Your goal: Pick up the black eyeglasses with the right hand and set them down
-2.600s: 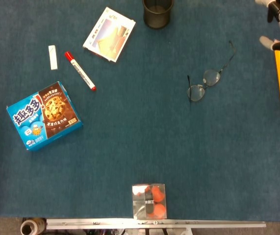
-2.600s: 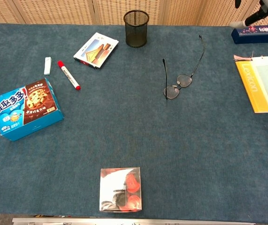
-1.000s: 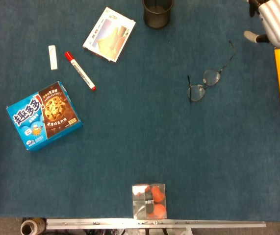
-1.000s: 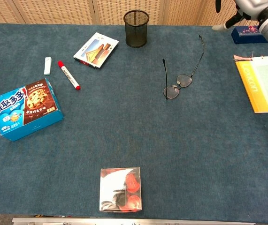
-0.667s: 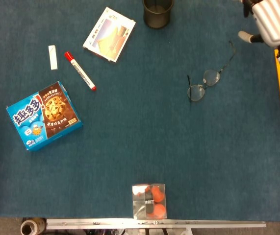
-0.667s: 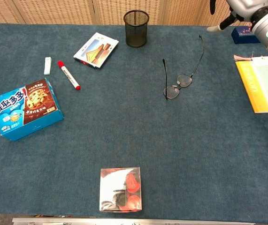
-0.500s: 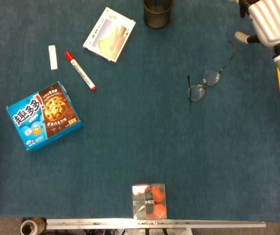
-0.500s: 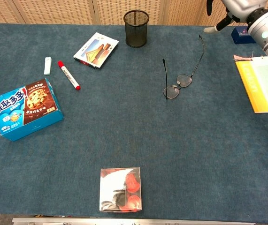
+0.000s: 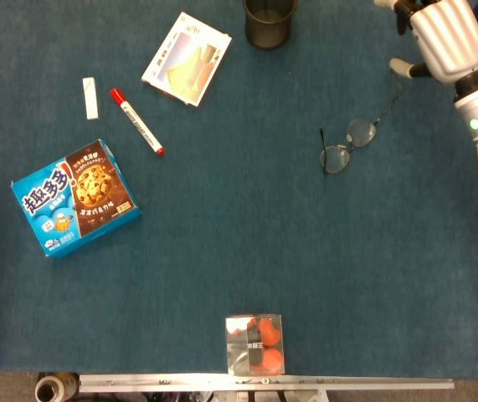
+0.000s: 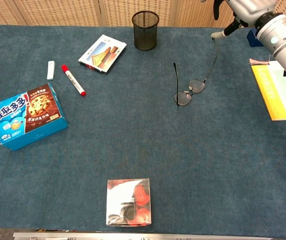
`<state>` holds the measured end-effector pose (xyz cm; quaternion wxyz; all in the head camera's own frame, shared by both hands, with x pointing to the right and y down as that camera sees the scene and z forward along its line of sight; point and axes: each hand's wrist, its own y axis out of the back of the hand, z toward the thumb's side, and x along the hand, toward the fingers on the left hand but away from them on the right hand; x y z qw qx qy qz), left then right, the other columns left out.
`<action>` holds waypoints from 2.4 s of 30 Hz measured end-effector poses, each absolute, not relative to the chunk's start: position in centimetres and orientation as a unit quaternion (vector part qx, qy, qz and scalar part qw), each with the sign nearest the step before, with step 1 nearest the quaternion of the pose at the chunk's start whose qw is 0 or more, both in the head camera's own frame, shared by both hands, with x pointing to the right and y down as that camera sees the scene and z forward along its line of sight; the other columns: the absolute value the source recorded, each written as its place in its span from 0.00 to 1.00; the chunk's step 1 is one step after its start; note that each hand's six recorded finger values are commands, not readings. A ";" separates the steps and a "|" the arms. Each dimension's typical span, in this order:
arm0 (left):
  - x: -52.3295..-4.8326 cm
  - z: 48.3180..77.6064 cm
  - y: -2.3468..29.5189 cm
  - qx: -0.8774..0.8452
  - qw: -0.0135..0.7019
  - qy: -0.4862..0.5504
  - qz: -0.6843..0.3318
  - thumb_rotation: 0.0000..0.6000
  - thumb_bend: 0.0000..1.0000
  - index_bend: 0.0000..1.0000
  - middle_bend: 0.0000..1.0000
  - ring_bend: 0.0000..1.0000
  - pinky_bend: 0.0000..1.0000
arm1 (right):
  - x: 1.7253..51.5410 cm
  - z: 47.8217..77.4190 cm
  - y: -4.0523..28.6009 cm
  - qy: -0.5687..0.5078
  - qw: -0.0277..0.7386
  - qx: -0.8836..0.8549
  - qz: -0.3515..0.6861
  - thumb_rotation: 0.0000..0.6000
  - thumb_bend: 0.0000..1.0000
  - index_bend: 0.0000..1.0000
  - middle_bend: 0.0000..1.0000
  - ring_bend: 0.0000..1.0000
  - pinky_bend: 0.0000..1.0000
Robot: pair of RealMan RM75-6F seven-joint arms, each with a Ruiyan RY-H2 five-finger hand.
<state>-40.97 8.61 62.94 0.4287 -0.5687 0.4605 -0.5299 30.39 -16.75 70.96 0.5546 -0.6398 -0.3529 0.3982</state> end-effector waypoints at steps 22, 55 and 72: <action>-41.0 62.9 8.6 -0.569 0.429 0.460 -0.530 1.00 0.06 0.43 0.31 0.26 0.44 | 28.3 71.3 -15.4 -0.341 0.556 -0.660 0.374 1.00 0.06 0.28 0.58 0.34 0.25; -41.0 62.9 8.6 -0.569 0.429 0.460 -0.530 1.00 0.06 0.44 0.31 0.26 0.44 | 25.1 73.1 -12.7 -0.303 0.560 -0.682 0.359 1.00 0.06 0.28 0.58 0.34 0.25; -41.0 62.9 8.6 -0.569 0.429 0.460 -0.530 1.00 0.06 0.47 0.31 0.26 0.44 | 24.4 74.3 -11.2 -0.282 0.565 -0.687 0.360 1.00 0.06 0.28 0.58 0.34 0.25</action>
